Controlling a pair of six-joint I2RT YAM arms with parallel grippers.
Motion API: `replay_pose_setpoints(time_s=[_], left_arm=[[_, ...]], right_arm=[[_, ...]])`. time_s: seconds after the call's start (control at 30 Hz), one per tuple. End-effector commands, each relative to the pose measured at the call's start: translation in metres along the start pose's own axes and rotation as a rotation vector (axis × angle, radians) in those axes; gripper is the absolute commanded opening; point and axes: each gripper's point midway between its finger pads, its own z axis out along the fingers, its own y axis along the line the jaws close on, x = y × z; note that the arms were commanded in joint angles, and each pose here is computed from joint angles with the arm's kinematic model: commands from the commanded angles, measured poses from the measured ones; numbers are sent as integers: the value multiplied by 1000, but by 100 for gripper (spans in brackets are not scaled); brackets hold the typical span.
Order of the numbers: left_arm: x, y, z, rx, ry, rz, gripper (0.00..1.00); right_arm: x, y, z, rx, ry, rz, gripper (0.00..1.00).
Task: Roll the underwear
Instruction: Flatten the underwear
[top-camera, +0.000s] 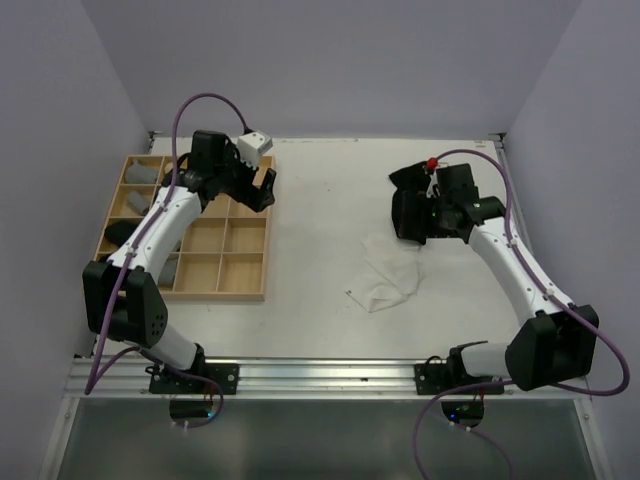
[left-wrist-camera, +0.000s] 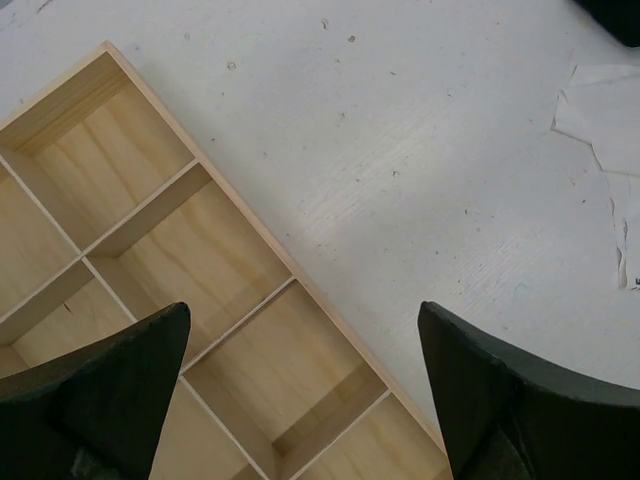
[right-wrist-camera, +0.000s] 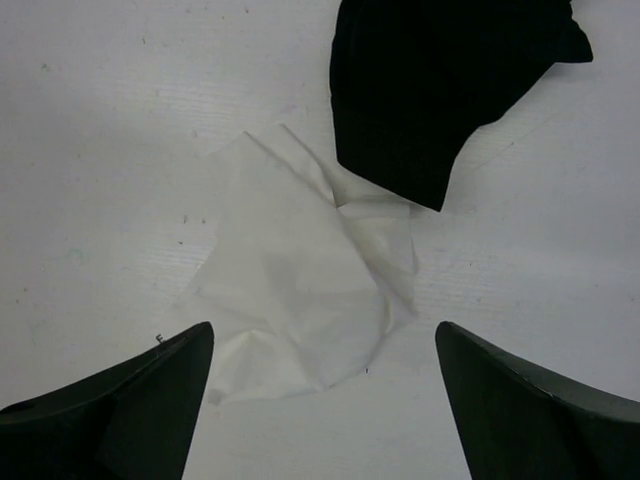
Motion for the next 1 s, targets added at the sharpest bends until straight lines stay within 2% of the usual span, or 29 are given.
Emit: replay_pose_setpoints(time_s=[0.0, 0.03, 0.07, 0.2, 0.23, 0.37, 0.43, 0.63, 0.77, 0.83, 0.87, 0.97], left_arm=[[-6, -1, 1, -17, -22, -2, 100], [-5, -1, 1, -18, -17, -7, 100], [-5, -1, 1, -16, -18, -8, 100], [-4, -2, -1, -22, -16, -14, 100], [-4, -1, -2, -31, -17, -16, 100], [1, -1, -3, -42, -11, -24, 100], [0, 0, -5, -51, -14, -24, 100], [7, -1, -7, -57, -2, -31, 100], [14, -1, -8, -65, 14, -39, 100], [16, 0, -9, -74, 23, -38, 100], [17, 1, -10, -78, 25, -32, 100], [20, 2, -9, -81, 32, -25, 100]], right_arm=[[5, -8, 9, 55, 37, 31, 94], [4, -13, 13, 89, 46, 37, 91], [2, -15, 16, 106, 61, 42, 83], [9, -21, 53, 162, 168, 81, 63], [2, -23, 58, 182, 161, 90, 57], [-2, -32, 95, 244, 201, 95, 49], [4, -36, 121, 268, 253, 88, 47], [-31, -44, 177, 311, 218, 96, 43], [-86, -61, 219, 316, 133, 164, 44], [-110, -70, 226, 298, 93, 208, 45], [-139, -66, 226, 274, 31, 223, 47], [-174, -48, 211, 187, -23, 212, 53]])
